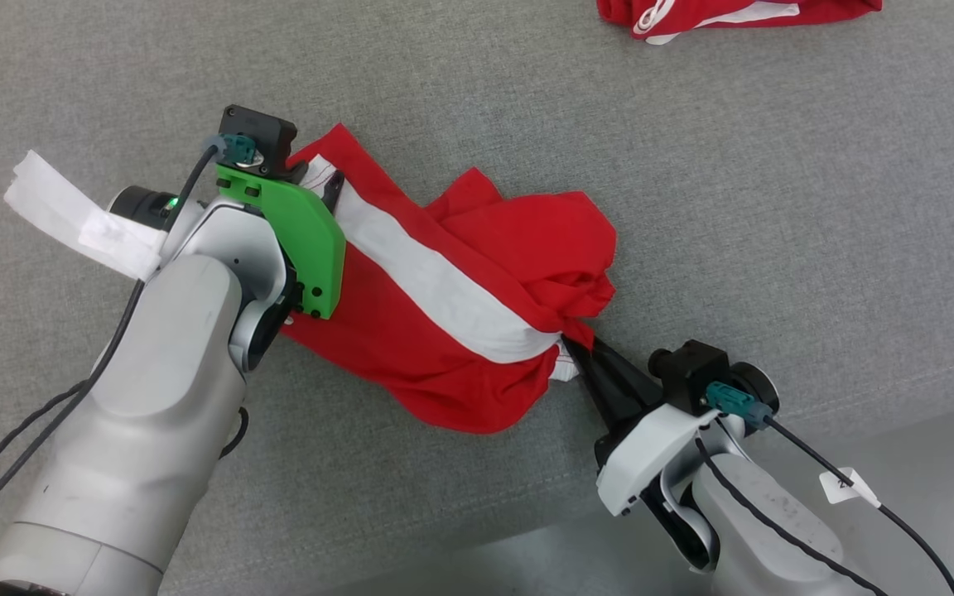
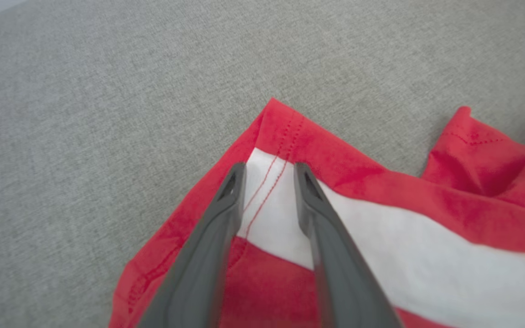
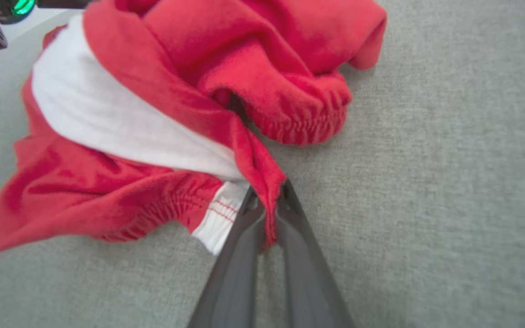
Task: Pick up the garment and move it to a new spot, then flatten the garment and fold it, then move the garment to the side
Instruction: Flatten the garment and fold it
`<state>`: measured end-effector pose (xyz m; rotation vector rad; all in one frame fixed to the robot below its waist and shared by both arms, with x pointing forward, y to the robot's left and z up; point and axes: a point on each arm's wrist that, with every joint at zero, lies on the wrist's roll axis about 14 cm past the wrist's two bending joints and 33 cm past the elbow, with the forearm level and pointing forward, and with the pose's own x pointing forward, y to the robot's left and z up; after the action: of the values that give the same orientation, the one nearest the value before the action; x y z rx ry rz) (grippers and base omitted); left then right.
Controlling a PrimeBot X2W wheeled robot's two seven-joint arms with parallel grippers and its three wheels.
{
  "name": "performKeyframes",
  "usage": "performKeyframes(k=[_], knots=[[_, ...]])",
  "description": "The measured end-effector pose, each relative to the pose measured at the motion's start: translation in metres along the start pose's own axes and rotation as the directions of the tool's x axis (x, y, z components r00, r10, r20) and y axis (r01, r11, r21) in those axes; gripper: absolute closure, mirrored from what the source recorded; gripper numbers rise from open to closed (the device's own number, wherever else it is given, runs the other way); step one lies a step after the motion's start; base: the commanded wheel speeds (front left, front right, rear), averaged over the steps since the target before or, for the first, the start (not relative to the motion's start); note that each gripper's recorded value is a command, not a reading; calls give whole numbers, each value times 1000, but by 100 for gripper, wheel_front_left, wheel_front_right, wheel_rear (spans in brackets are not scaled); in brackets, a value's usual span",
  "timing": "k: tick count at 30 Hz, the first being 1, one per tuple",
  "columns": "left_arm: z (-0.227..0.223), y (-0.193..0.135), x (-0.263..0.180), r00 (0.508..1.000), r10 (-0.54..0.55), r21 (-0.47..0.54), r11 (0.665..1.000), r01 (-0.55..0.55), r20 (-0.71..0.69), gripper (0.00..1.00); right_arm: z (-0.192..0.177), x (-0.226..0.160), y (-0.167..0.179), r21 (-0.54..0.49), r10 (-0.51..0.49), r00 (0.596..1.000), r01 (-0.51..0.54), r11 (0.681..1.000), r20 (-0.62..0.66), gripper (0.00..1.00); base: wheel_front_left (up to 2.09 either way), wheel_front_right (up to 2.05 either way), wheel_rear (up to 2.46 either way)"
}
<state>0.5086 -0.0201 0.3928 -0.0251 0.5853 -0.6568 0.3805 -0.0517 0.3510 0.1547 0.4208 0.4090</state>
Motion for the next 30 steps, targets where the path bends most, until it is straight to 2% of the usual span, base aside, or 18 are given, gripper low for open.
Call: performKeyframes(k=[5, 19, 30], knots=[[-2, 4, 2, 1000, 8, 10, 1000, -8, -11, 39, 0, 0, 0, 7, -1, 1000, 1, 1000, 0, 100, 0, 0, 0], [-7, 9, 6, 999, 6, 20, 1000, -5, -35, 48, 0, 1, -1, 16, -8, 1000, 8, 1000, -2, 100, 0, 0, 0], [-5, 0, 8, 999, -18, 20, 1000, 19, -32, 51, 0, 2, 0, 17, -10, 1000, 10, 1000, 2, 100, 0, 0, 0]])
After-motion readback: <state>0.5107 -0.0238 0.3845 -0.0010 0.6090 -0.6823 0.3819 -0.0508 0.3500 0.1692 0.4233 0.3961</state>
